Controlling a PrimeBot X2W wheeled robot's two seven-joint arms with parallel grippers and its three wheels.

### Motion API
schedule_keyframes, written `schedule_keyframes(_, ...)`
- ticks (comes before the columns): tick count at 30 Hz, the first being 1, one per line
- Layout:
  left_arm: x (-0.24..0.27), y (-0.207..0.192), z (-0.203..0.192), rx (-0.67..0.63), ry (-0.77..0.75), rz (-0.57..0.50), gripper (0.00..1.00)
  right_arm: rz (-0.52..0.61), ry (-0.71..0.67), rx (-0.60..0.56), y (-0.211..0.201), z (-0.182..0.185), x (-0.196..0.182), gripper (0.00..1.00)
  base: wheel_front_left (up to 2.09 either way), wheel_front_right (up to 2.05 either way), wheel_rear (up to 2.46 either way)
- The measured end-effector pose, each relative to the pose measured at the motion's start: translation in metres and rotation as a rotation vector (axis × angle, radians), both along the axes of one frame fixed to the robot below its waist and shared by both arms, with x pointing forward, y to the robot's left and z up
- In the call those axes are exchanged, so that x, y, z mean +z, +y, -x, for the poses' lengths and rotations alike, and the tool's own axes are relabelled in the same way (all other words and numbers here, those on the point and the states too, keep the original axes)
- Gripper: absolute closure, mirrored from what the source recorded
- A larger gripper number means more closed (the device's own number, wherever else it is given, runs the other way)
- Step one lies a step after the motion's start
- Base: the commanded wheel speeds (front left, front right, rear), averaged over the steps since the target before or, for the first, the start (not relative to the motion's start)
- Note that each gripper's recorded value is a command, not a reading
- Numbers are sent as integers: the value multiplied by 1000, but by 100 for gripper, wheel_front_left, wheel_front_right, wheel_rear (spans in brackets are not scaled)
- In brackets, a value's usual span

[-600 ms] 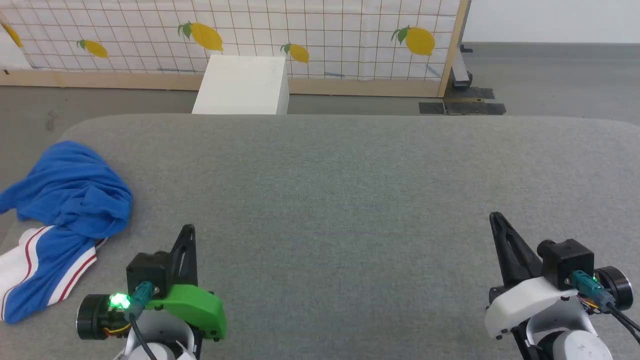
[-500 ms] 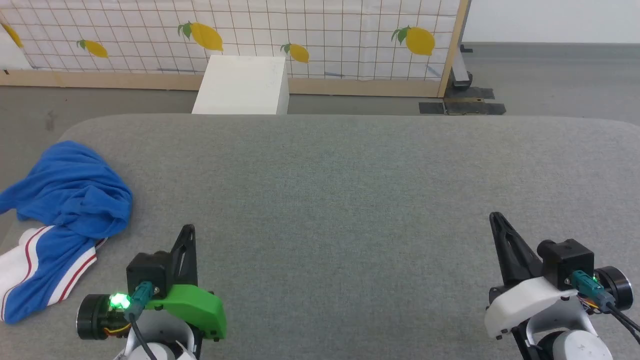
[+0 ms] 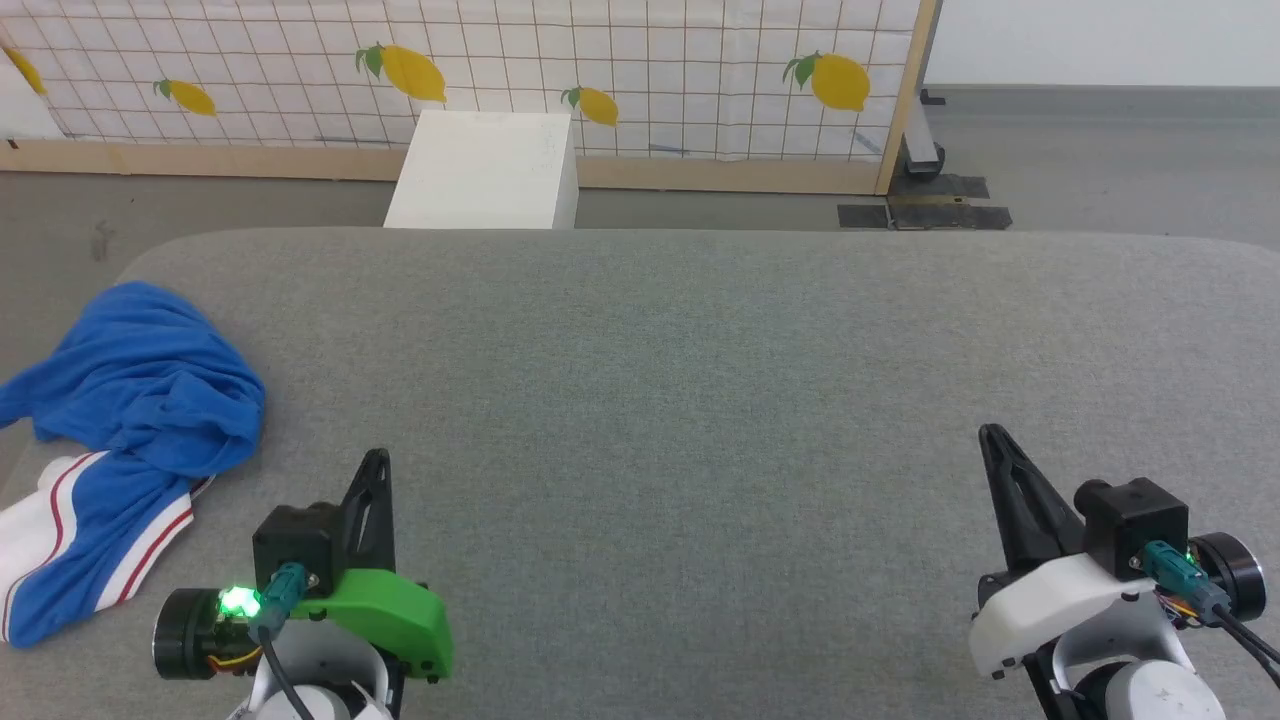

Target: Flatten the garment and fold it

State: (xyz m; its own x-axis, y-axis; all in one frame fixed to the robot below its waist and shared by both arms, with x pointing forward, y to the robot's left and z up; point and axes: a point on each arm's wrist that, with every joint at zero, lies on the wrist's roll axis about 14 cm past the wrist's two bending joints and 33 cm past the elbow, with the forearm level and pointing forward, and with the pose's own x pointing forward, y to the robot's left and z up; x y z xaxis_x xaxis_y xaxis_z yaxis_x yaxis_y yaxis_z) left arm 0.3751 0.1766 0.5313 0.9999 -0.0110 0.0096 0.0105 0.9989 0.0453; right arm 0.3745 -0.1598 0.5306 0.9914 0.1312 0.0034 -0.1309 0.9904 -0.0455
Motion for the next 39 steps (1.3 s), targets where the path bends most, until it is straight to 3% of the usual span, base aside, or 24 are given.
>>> schedule_keyframes(3,0,0,0,0,0,0,100,0,0,0,0,0,0,100,0,0,0)
schedule_keyframes(4,0,0,0,0,0,0,0,0,0,0,0,0,0,0,0,0,0)
schedule_keyframes(23,-3,-2,2,-6,-3,20,0,-39,-2,-3,-1,-1,-3,0,0,0,0)
schedule_keyframes(39,-4,20,13,66,-19,41,0,-87,12,51,18,-7,-12,0,0,0,0)
